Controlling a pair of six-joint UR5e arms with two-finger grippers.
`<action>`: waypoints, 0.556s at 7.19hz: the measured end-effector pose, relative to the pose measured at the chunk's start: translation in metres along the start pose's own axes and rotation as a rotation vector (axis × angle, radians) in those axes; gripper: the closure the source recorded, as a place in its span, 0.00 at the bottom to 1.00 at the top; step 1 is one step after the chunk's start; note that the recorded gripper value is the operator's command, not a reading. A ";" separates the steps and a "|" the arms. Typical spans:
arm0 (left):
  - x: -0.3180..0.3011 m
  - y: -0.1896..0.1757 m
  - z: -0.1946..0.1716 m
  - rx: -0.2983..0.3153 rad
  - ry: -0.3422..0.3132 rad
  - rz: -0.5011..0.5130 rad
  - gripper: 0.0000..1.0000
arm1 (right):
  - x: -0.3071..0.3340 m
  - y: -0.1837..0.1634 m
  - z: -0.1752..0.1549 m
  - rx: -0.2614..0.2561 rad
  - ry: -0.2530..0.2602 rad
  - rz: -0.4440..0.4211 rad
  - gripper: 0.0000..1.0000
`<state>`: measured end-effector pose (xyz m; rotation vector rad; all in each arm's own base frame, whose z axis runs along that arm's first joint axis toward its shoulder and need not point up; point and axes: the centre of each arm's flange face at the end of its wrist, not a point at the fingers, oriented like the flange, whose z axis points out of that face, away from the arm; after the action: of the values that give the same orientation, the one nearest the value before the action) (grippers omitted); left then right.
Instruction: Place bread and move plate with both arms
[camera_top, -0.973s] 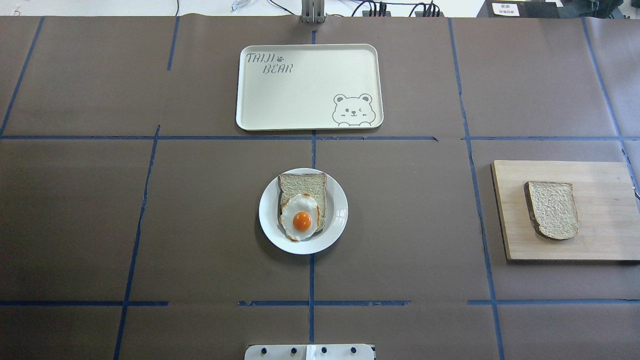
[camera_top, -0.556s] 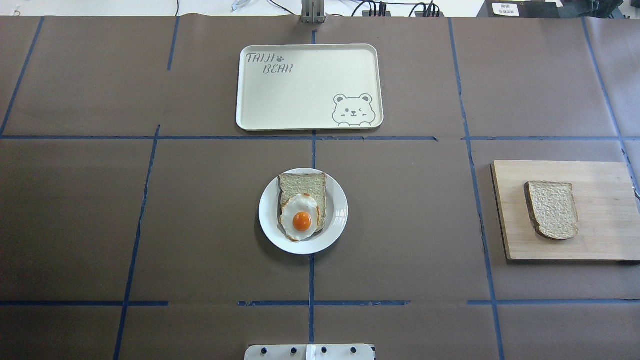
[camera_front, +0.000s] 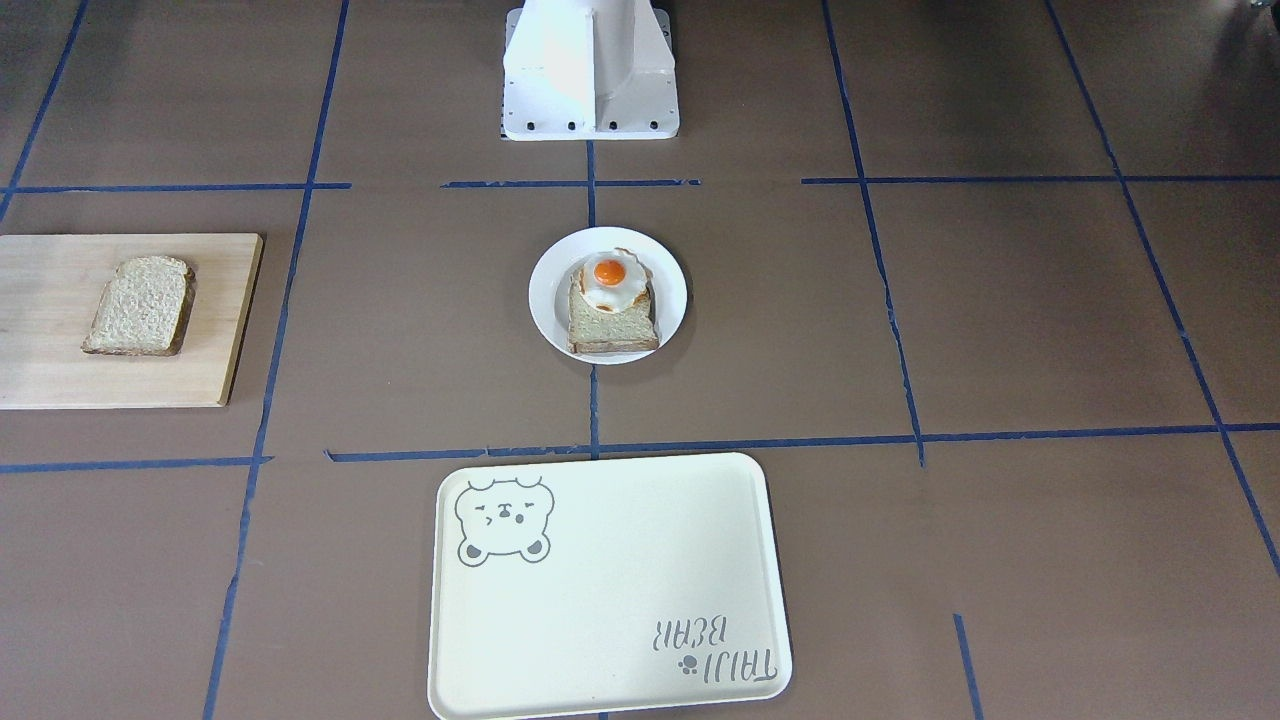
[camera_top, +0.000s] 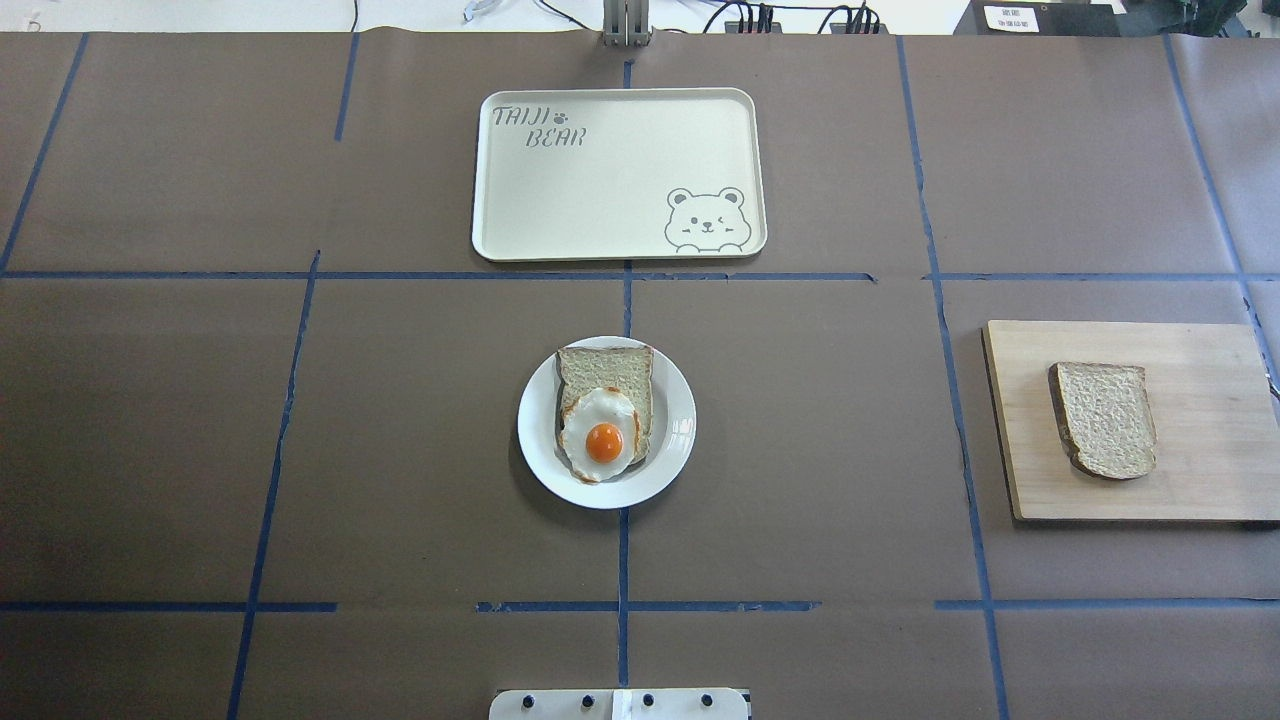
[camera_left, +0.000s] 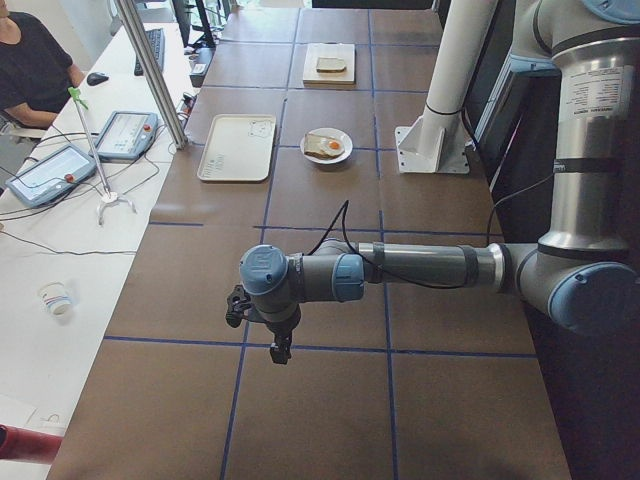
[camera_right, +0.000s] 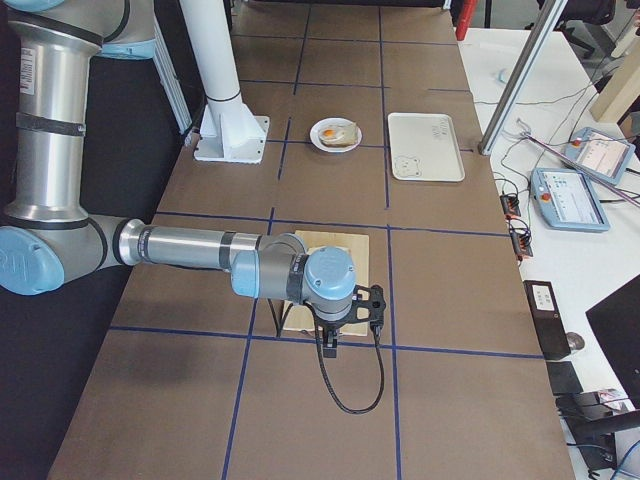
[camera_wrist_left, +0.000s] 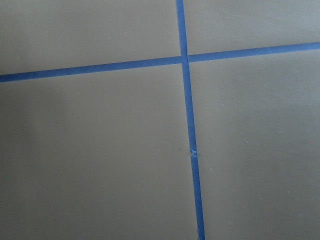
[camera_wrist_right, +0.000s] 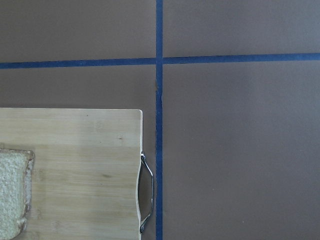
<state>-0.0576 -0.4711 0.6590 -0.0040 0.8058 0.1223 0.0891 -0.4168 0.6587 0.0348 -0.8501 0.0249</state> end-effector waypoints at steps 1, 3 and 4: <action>0.000 0.000 0.000 0.000 0.000 0.001 0.00 | -0.001 -0.001 -0.001 0.003 0.000 -0.003 0.00; 0.001 -0.001 -0.001 0.002 0.000 0.002 0.00 | -0.010 -0.007 -0.009 0.029 0.010 -0.034 0.00; 0.001 -0.001 -0.001 0.003 0.000 0.002 0.00 | -0.017 -0.011 -0.014 0.049 0.008 -0.056 0.00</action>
<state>-0.0576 -0.4722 0.6572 -0.0006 0.8056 0.1235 0.0892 -0.4274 0.6367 0.1043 -0.8403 -0.0069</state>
